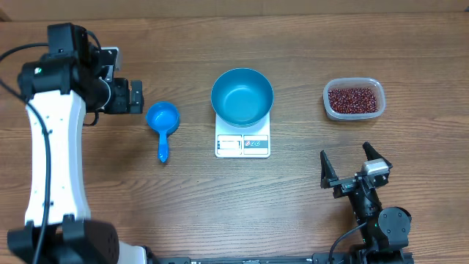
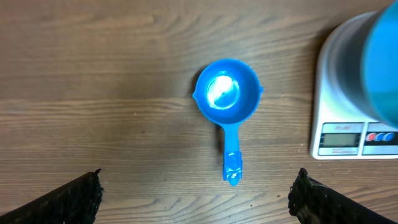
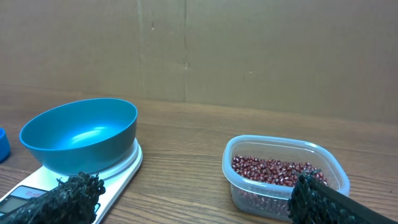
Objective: Scoop item into bowl and weigh 150g on scale
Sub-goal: 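Move the left gripper over the blue scoop's cup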
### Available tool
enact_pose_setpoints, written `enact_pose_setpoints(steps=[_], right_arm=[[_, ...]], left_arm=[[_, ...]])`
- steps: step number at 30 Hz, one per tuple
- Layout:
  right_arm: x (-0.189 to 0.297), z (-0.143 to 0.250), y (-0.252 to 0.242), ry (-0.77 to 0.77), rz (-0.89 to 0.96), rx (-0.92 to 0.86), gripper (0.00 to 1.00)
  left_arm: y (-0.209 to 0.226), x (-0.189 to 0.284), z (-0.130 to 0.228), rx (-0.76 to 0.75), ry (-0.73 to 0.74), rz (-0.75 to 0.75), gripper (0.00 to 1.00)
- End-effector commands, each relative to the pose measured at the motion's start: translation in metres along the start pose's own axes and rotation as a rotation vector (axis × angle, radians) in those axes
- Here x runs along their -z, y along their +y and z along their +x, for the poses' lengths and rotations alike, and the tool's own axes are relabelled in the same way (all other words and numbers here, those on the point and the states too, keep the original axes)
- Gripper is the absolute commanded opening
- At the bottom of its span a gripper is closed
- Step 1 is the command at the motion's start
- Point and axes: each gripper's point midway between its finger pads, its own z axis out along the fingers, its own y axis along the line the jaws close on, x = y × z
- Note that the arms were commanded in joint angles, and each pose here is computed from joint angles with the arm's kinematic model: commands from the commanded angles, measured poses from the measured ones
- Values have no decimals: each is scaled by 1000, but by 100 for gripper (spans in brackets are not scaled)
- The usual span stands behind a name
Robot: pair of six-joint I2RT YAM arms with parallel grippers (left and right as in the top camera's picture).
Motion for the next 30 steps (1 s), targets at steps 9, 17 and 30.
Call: enact_pose_setpoints(steps=[9, 17, 30], right_arm=[[0, 2, 1, -2, -3, 10, 100], [0, 2, 1, -2, -3, 10, 100], [0, 2, 1, -2, -3, 10, 100]], left_arm=[[6, -64, 1, -1, 164, 32, 99], [9, -102, 8, 9, 253, 43, 99], [13, -141, 11, 16, 308, 49, 100]])
